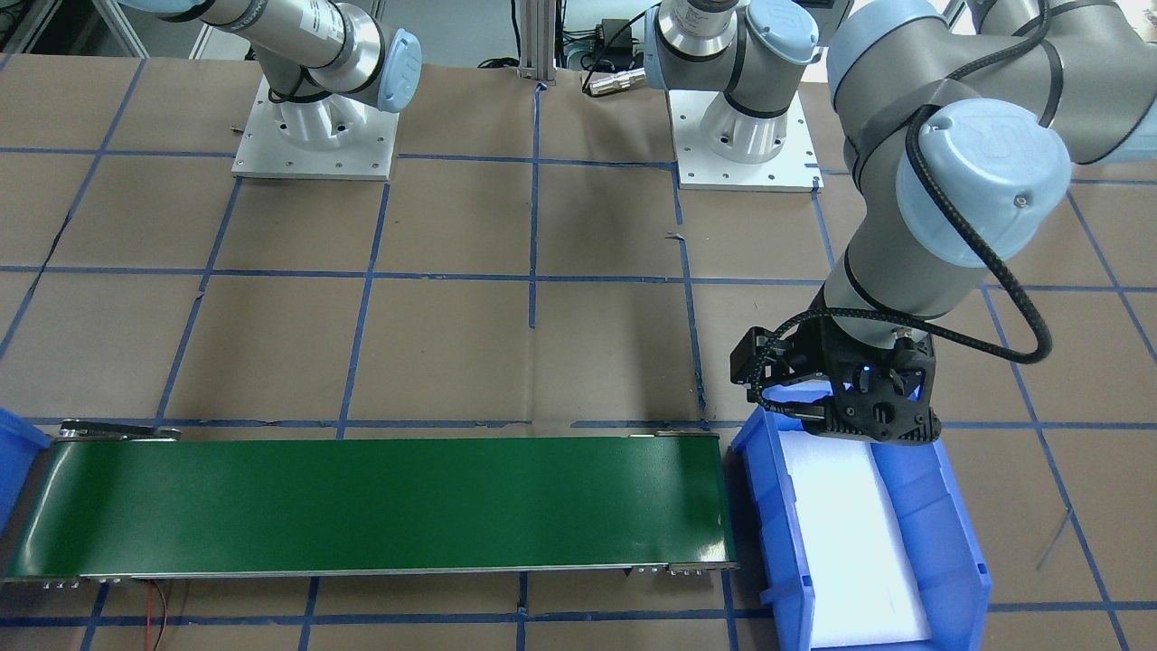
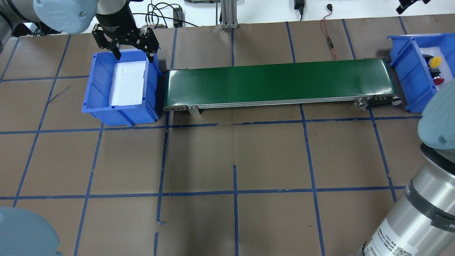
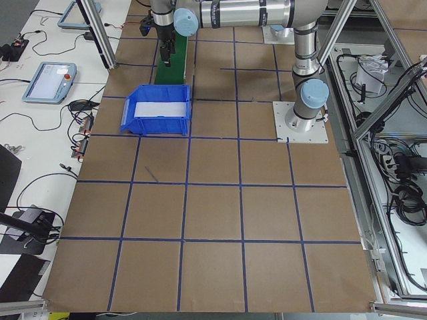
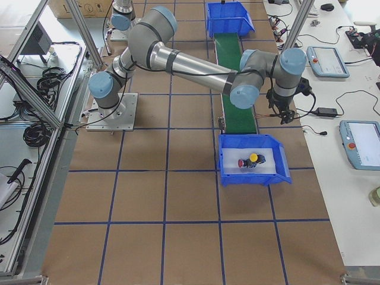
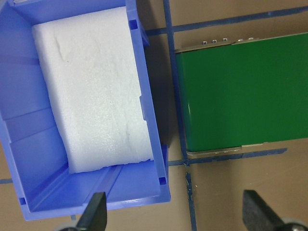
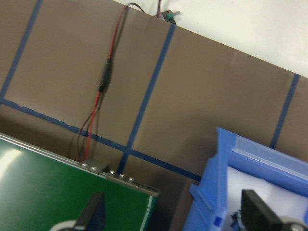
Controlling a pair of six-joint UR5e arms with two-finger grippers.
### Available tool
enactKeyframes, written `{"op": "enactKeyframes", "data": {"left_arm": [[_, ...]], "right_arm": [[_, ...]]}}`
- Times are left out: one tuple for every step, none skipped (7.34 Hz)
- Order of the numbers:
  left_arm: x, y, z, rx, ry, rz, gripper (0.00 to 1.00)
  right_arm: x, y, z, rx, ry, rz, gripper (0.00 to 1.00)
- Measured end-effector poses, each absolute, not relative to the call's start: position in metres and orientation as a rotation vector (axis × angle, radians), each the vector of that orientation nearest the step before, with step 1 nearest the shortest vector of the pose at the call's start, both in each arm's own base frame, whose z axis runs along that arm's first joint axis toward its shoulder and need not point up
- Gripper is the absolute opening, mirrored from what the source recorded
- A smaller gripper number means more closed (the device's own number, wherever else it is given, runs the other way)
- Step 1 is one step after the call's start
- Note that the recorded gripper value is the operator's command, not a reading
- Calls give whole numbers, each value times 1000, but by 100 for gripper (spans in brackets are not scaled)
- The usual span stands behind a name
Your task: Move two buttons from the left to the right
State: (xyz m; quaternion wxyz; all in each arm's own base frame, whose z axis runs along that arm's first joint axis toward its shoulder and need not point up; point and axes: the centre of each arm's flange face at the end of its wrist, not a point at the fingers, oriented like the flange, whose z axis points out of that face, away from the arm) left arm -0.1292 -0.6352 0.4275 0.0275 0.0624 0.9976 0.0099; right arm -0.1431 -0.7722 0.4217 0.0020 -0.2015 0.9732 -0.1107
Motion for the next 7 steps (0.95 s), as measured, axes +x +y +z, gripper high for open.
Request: {"op": "enactKeyframes", "data": {"left_arm": [[-130, -635, 427, 193, 3080, 32, 100], [-130, -636, 426, 193, 3081, 34, 100], [-130, -636, 425, 193, 3081, 35, 100], [-130, -636, 426, 193, 3080, 34, 100], [-129, -635, 427, 191, 3078, 33, 100], [-128, -633, 428, 190, 3077, 33, 100], [-129, -634, 427, 190, 3077, 34, 100]], "right_arm": [[-83, -776, 432, -667, 3035, -362, 98], [-28, -773, 441, -665, 3021, -370, 97], [16, -763, 450, -619, 3015, -370, 96], [49, -743, 460, -563, 3011, -361, 85], [72, -714, 466, -528, 3006, -346, 86], [85, -682, 471, -487, 3007, -333, 99], [91, -649, 477, -392, 3014, -313, 100]]}}
